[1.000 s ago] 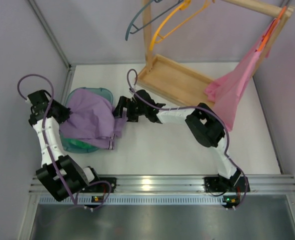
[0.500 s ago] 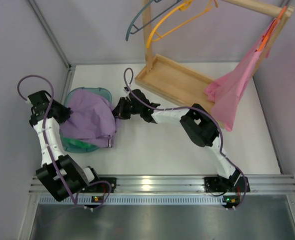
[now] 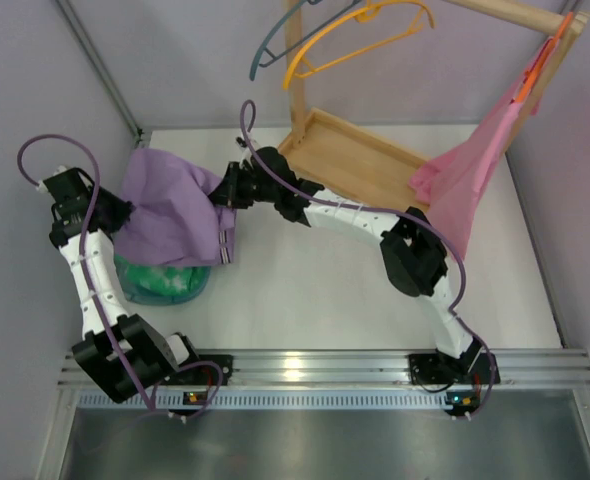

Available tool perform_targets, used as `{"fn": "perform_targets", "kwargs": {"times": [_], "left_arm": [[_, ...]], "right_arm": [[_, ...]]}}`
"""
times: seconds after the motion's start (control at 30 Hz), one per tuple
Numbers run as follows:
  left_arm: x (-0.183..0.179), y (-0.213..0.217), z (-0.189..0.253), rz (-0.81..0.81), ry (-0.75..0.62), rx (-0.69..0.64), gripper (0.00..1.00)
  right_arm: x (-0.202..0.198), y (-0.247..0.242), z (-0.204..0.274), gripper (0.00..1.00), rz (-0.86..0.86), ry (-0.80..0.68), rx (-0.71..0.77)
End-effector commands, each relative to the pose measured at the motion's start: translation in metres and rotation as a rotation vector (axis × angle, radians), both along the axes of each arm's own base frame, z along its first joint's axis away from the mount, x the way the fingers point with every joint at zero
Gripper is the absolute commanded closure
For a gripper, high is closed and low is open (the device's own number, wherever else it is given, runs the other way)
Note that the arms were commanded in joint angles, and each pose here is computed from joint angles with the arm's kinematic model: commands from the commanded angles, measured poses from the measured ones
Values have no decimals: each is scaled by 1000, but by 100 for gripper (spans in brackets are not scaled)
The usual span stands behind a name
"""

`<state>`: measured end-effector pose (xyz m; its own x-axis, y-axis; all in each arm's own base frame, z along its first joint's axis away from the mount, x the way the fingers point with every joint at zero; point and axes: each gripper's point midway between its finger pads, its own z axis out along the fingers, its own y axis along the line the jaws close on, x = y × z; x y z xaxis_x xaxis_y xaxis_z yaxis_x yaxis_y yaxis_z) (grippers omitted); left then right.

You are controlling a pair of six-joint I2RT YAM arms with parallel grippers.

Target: Remove the trousers from the hanger

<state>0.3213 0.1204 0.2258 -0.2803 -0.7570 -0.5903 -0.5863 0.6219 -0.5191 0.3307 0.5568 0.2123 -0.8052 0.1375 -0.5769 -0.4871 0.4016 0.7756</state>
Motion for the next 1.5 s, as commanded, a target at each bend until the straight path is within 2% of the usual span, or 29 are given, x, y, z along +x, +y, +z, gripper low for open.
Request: {"fn": "perform_targets", "kwargs": {"times": [0.0, 0.2, 0.27, 0.33, 0.37, 0.43, 0.47, 0.6, 0.63, 0.7, 0.73, 0.77, 0.83, 0.93, 1.1, 1.17, 1.2, 1.27, 1.3, 1.37, 1.4, 1.43, 1.47], "left_arm": [[3, 25, 33, 70, -69, 134, 100], [-12, 60, 11, 214, 56, 242, 100], [-11, 64, 7, 223, 75, 252, 100], [-9, 66, 0, 220, 97, 248, 100], [-7, 67, -4, 213, 104, 245, 100], [-2, 60, -17, 173, 118, 207, 100], [-4, 58, -28, 166, 139, 188, 100], [-12, 66, -48, 209, 205, 208, 100], [-11, 66, -45, 213, 196, 205, 100], [-4, 64, -30, 201, 148, 196, 89], [1, 59, -22, 178, 114, 178, 68], [4, 57, -15, 165, 92, 175, 58], [17, 49, 11, 104, 21, 170, 46], [24, 42, 51, 46, -42, 188, 38], [19, 19, 91, -60, -69, 248, 41], [20, -4, 102, -128, -88, 274, 50], [19, -15, 101, -154, -86, 265, 55], [18, -50, 87, -225, -77, 227, 67], [17, -60, 80, -234, -66, 211, 70], [11, -88, 41, -285, 13, 176, 75], [8, -88, 23, -240, 56, 156, 83], [9, -87, 10, -212, 76, 156, 85], [0, -84, -29, -159, 156, 118, 86]], "right_arm": [[-11, 17, 45, 100, 42, -107, 69], [-19, 37, 7, 99, 87, -74, 57], [-17, 35, -8, 95, 63, -66, 17], [-14, 30, -23, 85, 45, -70, -28], [-14, 29, -28, 68, 43, -77, -43], [-14, 27, -34, 57, 44, -81, -70], [-14, 25, -37, 46, 41, -78, -88], [-15, 23, -19, 32, 75, -126, -122], [-13, 24, 0, 29, 79, -155, -102], [-18, 20, 20, 20, 104, -196, -116], [-17, 18, 43, 17, 103, -232, -99], [-17, 14, 59, 10, 105, -271, -95], [-12, 4, 82, 4, 89, -288, -90], [-4, -25, 123, 1, 48, -326, -62], [13, -78, 145, 1, -38, -332, -86], [17, -102, 158, 1, -75, -345, -100], [18, -110, 148, 1, -83, -333, -126], [13, -129, 160, 1, -109, -359, -129], [15, -137, 145, 1, -124, -338, -158], [10, -150, 156, 1, -143, -356, -134], [10, -156, 142, 1, -154, -337, -158], [6, -161, 148, 1, -161, -351, -147], [5, -163, 147, 0, -165, -354, -143]]}}
